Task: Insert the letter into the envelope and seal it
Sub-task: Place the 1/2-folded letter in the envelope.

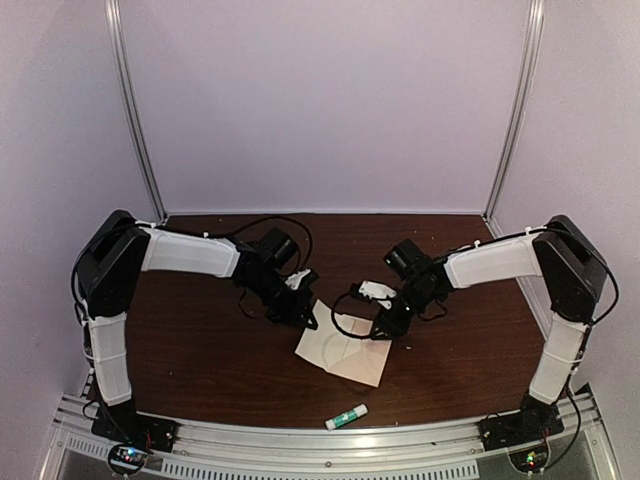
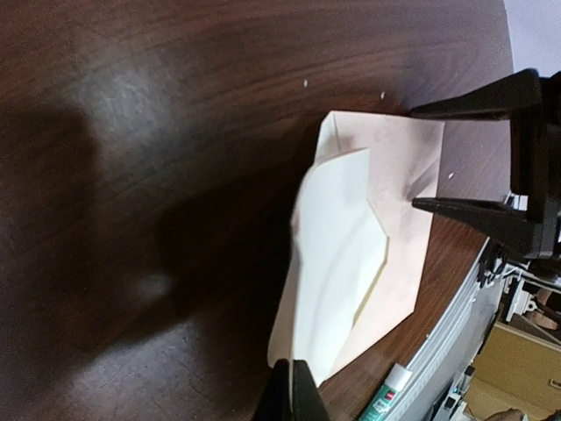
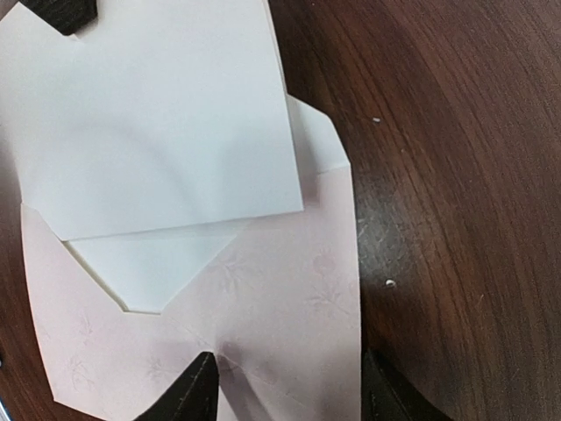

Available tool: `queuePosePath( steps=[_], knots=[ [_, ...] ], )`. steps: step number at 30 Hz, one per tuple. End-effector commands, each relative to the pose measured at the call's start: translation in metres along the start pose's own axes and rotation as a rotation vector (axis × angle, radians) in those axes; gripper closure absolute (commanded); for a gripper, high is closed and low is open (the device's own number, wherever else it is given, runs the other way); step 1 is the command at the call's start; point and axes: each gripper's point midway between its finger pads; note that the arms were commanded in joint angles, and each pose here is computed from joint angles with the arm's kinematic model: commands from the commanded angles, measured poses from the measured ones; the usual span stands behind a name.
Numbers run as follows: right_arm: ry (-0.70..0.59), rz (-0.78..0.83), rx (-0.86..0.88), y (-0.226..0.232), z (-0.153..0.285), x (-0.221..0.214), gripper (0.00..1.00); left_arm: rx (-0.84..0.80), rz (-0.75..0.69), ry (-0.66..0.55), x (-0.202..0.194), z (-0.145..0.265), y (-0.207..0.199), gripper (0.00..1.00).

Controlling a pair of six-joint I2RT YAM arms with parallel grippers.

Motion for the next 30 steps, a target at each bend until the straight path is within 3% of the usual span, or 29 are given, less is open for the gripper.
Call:
queuePosePath(
  steps=[1, 16, 30],
  knots=[
    [0.195, -0.111, -0.058, -0.016, -0.012, -0.057, 0.44, -0.019, 0.005, -0.143, 0.026, 0.021, -0.010, 1.00],
    [0.260, -0.091, -0.038, -0.001, 0.015, -0.080, 0.44, -0.015, 0.020, -0.137, 0.029, 0.011, -0.005, 1.00],
    [0.164, -0.098, -0.065, -0.020, 0.021, -0.046, 0.43, 0.042, -0.019, 0.138, 0.005, 0.010, -0.004, 1.00]
  ],
)
Point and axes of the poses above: each gripper's point midway between its finger pads, its own z axis back along the fingers, its own y axis along the line the jaws close on, x = y × z, and after that the axes turned 6 degrees about -z, right-handed
